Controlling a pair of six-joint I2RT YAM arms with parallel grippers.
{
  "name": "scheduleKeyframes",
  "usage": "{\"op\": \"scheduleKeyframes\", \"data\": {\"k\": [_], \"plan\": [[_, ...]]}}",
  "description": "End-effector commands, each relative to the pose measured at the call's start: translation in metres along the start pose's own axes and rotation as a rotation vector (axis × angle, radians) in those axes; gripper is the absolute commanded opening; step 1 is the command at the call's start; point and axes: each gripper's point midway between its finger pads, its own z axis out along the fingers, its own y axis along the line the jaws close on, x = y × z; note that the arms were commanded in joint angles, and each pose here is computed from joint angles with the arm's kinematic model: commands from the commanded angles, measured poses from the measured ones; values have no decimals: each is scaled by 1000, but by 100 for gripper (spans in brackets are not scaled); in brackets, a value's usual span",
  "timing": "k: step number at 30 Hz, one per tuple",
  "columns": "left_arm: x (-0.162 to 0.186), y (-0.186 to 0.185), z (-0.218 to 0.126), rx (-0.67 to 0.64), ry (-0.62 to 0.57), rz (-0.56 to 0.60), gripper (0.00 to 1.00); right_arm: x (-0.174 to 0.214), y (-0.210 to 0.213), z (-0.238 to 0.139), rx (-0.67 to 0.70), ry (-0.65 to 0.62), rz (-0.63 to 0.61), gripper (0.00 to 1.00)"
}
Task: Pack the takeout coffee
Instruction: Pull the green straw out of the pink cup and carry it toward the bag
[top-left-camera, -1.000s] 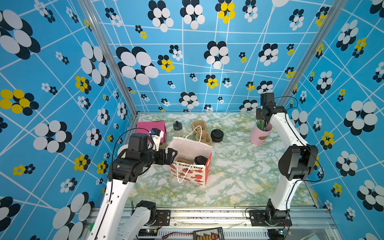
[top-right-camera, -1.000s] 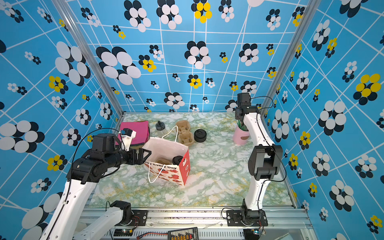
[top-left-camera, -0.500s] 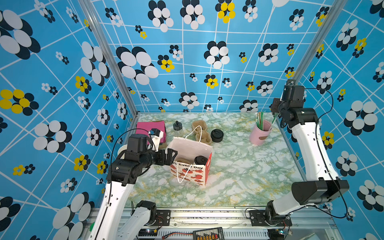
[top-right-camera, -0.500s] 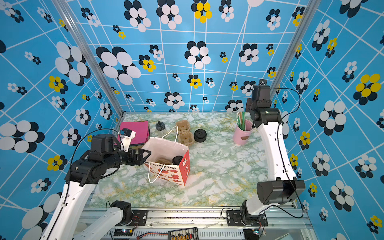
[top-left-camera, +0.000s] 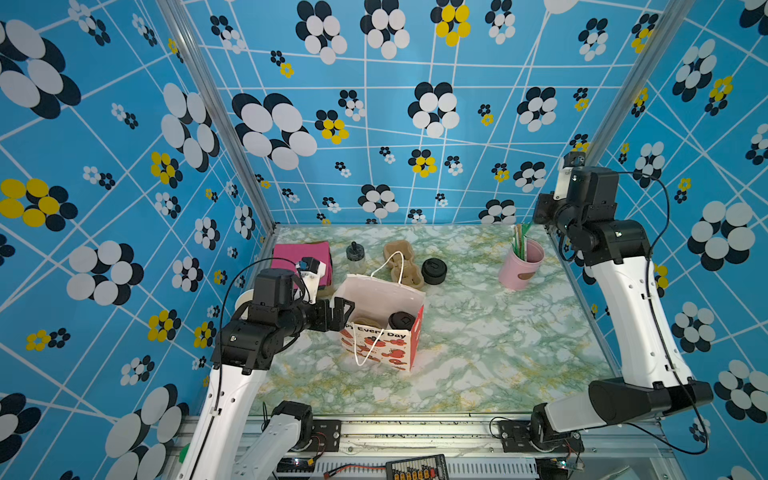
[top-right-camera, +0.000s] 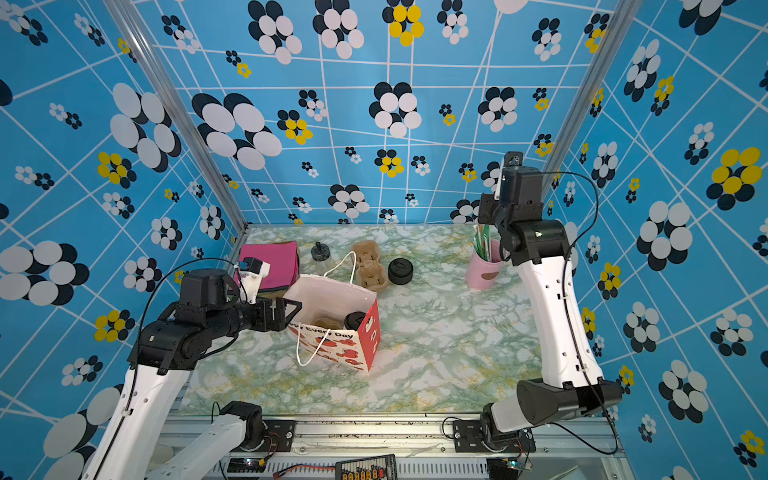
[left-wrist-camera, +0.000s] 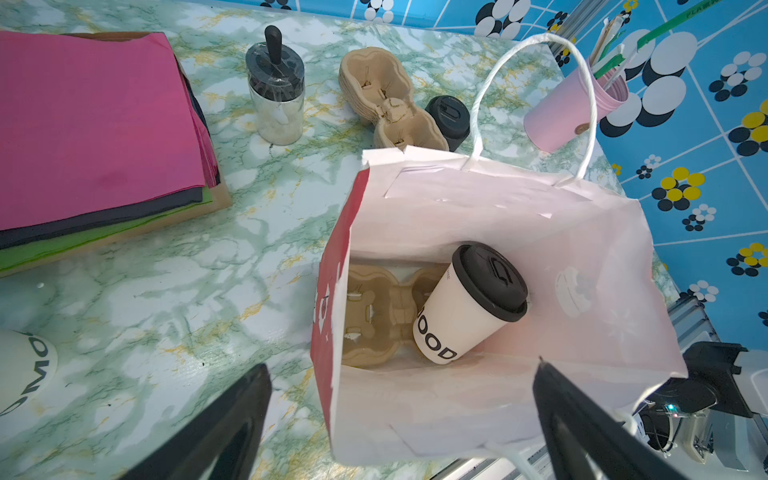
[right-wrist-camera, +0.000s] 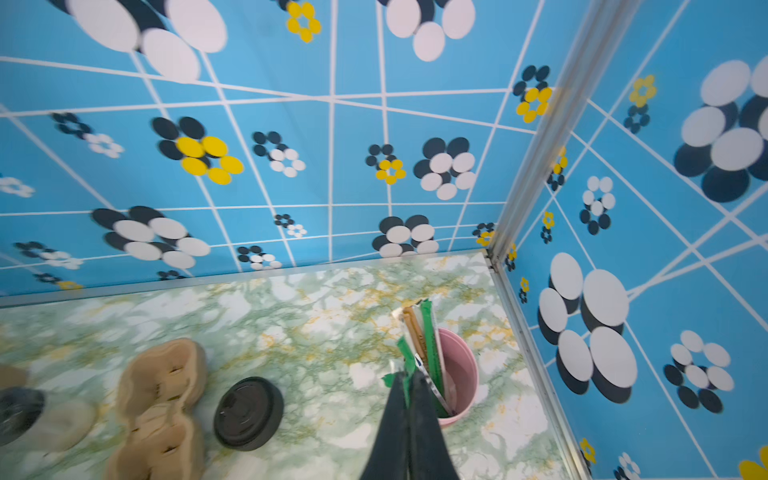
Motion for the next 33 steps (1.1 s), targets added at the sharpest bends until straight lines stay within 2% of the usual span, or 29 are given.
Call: {"op": "scheduleKeyframes", "data": {"k": [1,9,18,25,33], "plan": [[-2,-2,-3,12,-20,-5,99,-35,23,-46,-158,-127,49,0],[-3,-2,-3,9,-27,-9,99,-53,74,-99,-459,-182,134,0],[-5,0,-7,-6,-48,-15,99,-47,165,-163,-902,-122,156,0],[-8,3,-9,-30,-70,-26,99,-22,227,-196,-1089,-49,62,0],[-10,13,-15,-93,-103,-29,99,40,296,-200,-1114,43,-196,0]]}}
